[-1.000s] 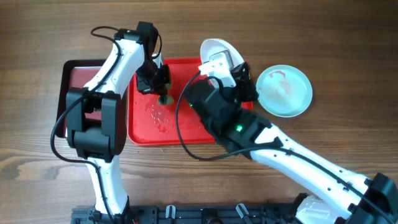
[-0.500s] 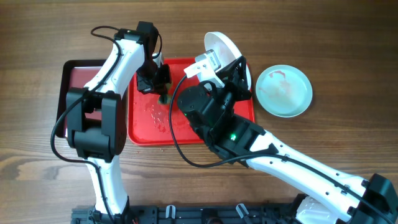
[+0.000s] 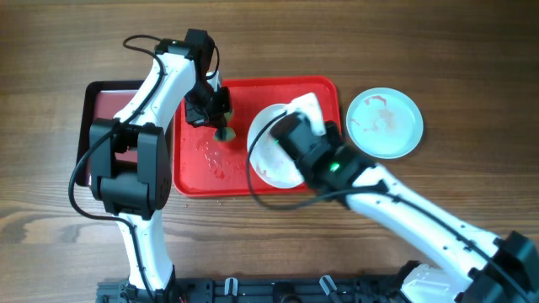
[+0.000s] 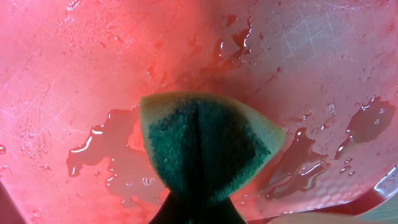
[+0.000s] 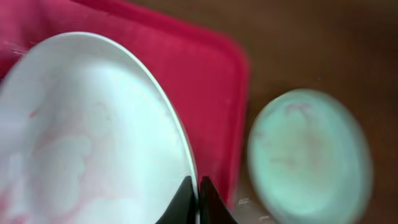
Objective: Clean dirty plates on tray and stack at the side
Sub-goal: 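Stack the white plate onto the blue plates at the right side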
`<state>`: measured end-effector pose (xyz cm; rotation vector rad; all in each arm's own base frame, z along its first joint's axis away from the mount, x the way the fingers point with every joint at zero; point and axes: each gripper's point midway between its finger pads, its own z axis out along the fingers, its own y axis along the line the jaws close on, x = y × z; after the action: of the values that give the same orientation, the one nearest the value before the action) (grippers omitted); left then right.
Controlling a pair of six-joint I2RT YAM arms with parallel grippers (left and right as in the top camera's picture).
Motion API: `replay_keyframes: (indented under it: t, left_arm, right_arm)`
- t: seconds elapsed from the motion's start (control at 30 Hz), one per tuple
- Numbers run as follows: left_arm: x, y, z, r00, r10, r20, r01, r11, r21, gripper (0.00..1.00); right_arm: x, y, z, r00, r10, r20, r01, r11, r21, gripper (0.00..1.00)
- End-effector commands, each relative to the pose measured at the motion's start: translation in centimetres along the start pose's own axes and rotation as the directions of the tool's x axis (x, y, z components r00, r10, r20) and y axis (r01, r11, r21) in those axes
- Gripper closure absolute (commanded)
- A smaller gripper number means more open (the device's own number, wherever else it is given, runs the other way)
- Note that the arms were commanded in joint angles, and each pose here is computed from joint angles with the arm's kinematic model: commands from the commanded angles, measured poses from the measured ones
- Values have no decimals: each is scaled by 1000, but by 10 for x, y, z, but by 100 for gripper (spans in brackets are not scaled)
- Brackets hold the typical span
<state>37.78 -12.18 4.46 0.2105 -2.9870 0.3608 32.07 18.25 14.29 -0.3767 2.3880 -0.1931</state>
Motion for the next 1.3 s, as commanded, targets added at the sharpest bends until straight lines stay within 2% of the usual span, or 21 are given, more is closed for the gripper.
replay_keyframes:
  t: [0.0, 0.07, 0.13, 0.2, 0.27, 0.33, 0.47, 0.5, 0.53, 0.57, 0.6, 0.63, 0.7, 0.8, 0.87, 0.9, 1.03, 1.17, 1.27]
  left_arm:
    - [2, -4, -2, 1000, 26, -2, -26, 999, 20, 96]
    - [2, -4, -2, 1000, 26, -1, -26, 999, 20, 96]
    - [2, -4, -2, 1000, 26, -1, -26, 999, 20, 96]
    - [2, -4, -2, 1000, 27, -1, -27, 999, 20, 96]
    - [2, -4, -2, 1000, 26, 0, -26, 999, 20, 96]
    - [1, -4, -2, 1000, 27, 2, -27, 999, 21, 96]
    - [-2, -5, -2, 999, 30, 13, -31, 999, 25, 96]
    - [-2, -5, -2, 999, 31, 17, -32, 999, 25, 96]
    - [-4, -6, -2, 999, 33, 23, -34, 999, 27, 96]
    - [-6, -5, -5, 999, 33, 33, -34, 999, 19, 96]
    - [-8, -4, -11, 999, 31, 43, -32, 999, 18, 96]
    - [-10, -4, -23, 998, 28, 58, -29, 999, 18, 96]
    - [-13, 6, -52, 993, 19, 116, -16, 999, -32, 96]
    - [-8, 62, -120, 960, -23, 281, 89, 971, -223, 96]
    - [-3, 92, -138, 949, -85, 304, 166, 954, -250, 96]
    - [-2, 111, -141, 939, -158, 306, 236, 942, -238, 96]
    - [-7, 177, -119, 872, -362, 329, 438, 878, -193, 96]
    - [-14, 218, -80, 826, -423, 372, 506, 848, -160, 96]
    - [-21, 232, -52, 801, -426, 422, 519, 844, -134, 94]
  right_arm:
    - [-14, -37, -6, 945, 318, -78, -327, 919, -220, 96]
    - [-3, -90, 7, 871, 471, -138, -489, 857, -162, 96]
    - [24, -149, 18, 769, 613, -180, -628, 777, -38, 96]
    - [50, -196, 26, 688, 705, -175, -704, 706, 79, 96]
    - [92, -232, 40, 602, 775, -191, -743, 632, 219, 96]
    - [117, -237, 56, 559, 797, -231, -751, 604, 266, 96]
    - [142, -226, 92, 522, 791, -320, -740, 606, 290, 95]
    - [146, -224, 95, 516, 789, -334, -737, 607, 296, 84]
    - [148, -220, 99, 507, 787, -352, -743, 606, 285, 60]
    - [143, -215, 100, 504, 785, -360, -760, 601, 248, 51]
    - [133, -211, 99, 507, 781, -363, -775, 598, 204, 48]
    - [111, -204, 95, 538, 756, -373, -788, 608, 95, 41]
    - [89, -201, 82, 556, 747, -364, -796, 605, 27, 38]
    - [31, -194, 42, 675, 689, -263, -728, 680, -88, 37]
    - [11, -171, 26, 733, 640, -230, -677, 720, -154, 35]
    - [4, -156, 23, 759, 610, -230, -649, 739, -183, 34]
    - [0, -109, 29, 821, 505, -266, -563, 793, -231, 31]
    - [5, -90, 37, 831, 464, -307, -540, 805, -245, 30]
    - [7, -89, 38, 830, 461, -312, -539, 806, -244, 30]
